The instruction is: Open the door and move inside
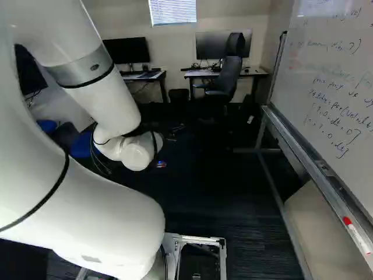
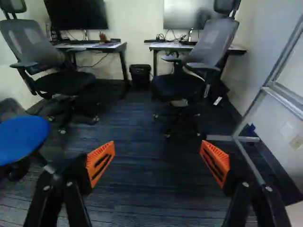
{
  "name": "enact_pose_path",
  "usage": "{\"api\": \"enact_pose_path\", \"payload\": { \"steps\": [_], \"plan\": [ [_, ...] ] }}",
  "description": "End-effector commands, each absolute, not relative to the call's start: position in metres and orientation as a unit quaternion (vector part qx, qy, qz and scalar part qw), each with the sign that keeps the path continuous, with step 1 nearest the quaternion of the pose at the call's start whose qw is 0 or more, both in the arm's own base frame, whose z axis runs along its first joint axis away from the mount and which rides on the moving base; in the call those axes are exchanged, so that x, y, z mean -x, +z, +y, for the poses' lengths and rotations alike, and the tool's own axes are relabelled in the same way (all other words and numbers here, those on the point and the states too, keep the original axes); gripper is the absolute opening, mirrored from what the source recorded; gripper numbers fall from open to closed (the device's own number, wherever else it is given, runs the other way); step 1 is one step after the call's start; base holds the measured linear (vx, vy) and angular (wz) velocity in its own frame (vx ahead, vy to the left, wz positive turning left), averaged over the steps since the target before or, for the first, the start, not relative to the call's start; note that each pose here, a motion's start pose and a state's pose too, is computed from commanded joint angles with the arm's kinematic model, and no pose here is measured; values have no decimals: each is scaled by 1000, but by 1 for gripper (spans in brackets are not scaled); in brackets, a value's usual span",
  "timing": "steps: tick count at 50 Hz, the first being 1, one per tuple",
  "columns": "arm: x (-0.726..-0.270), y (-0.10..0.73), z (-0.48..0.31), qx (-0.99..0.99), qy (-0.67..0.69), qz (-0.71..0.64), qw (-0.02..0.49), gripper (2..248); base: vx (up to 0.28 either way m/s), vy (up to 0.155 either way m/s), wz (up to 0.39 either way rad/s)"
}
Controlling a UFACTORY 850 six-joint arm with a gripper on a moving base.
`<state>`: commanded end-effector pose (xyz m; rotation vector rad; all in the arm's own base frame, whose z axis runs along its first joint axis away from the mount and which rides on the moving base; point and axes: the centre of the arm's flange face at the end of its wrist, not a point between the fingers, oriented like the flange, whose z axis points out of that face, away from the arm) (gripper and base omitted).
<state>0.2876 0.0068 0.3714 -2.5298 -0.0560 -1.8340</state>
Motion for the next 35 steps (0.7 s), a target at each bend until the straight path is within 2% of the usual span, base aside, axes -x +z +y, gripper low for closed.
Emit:
{"api": "enact_pose_path", "payload": {
  "steps": [35],
  "plan": [
    [-270,366,0,814,-581,0,0,247,0,0,0]
  ]
}}
